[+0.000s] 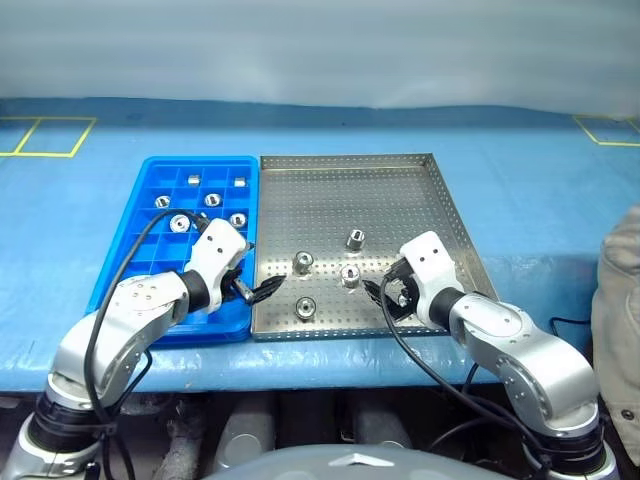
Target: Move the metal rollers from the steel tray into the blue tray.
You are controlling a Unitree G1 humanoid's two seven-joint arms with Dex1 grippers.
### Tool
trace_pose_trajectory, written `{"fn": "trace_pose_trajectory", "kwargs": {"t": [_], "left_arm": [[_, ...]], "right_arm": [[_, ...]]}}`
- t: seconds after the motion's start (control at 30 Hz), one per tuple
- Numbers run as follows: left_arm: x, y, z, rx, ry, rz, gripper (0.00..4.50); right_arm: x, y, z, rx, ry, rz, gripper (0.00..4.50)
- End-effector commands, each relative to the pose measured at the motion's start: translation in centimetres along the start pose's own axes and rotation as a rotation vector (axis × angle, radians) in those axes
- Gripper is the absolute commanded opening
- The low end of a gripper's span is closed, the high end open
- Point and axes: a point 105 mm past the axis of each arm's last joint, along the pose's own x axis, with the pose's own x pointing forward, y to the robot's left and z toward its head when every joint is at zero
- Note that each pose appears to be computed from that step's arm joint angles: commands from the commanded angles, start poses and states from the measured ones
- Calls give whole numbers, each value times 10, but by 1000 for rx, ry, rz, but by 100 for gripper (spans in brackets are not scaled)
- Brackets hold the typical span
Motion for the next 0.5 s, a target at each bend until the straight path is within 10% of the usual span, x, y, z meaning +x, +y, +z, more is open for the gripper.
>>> {"fn": "trace_pose_trajectory", "kwargs": {"t": [0.03, 0.5], "left_arm": [[16, 11, 20, 21, -9, 34, 450], [82, -11, 10, 73, 222, -198, 450]], "right_arm": [[-2, 3, 9, -10, -46, 0, 446], [-5, 6, 8, 39, -76, -47, 446]]}}
